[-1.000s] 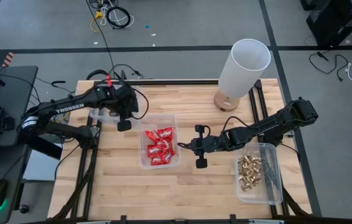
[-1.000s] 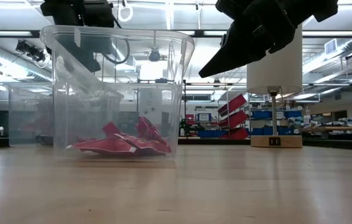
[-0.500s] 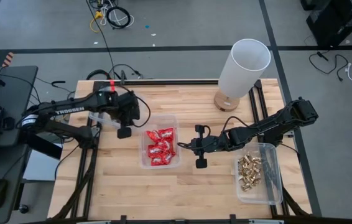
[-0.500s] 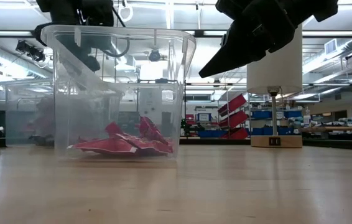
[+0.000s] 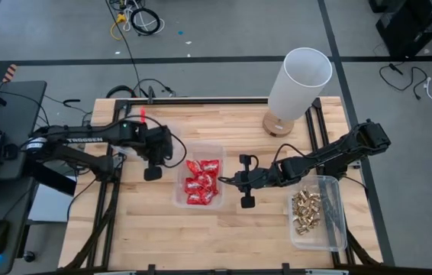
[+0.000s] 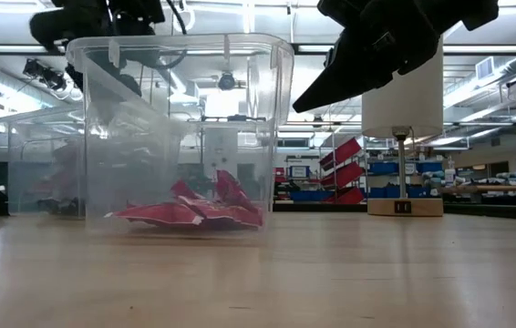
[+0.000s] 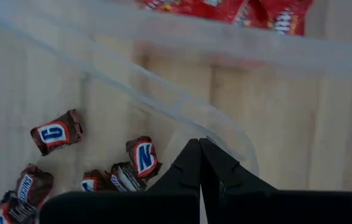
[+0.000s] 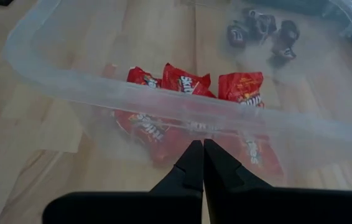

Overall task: Sort candy
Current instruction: Adjust the top left transparent bin

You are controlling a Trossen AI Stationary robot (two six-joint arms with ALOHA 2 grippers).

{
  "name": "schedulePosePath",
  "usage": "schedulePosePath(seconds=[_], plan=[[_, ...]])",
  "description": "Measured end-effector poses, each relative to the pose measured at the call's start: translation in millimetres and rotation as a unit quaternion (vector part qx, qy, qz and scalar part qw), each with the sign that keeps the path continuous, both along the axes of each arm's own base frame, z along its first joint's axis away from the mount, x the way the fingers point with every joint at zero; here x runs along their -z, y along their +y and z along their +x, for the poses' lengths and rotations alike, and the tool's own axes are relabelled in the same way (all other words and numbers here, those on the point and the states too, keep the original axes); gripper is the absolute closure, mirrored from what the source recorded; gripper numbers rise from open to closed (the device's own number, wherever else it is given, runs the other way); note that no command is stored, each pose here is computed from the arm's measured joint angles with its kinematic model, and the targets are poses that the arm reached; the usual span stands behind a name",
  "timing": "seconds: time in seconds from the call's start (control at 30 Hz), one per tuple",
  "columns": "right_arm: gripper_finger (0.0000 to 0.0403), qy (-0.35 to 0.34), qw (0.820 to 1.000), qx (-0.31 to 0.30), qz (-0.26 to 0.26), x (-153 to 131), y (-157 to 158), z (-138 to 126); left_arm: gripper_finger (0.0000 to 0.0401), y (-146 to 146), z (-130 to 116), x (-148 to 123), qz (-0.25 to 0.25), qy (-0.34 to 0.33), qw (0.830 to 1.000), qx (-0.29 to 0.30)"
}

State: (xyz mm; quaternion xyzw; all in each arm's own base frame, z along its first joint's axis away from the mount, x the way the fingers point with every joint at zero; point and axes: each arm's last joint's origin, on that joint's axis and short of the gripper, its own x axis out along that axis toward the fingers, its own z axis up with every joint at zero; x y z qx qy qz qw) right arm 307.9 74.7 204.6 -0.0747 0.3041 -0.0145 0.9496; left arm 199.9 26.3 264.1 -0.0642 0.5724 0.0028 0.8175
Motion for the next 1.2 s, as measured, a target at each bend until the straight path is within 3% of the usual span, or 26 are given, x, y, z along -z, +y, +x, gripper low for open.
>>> schedulePosePath(seconds=[0.97,1.2], plan=[[0.0403,0.022,1.000,0.003,-0.004,4,1,-3,0.0401,-72,-4,0,-0.047,0.015,0.994,0.098],[0.0403,0.022,1.000,0.004,-0.004,4,0,-3,0.0401,-73,-5,-7,-0.057,0.025,0.995,0.081]])
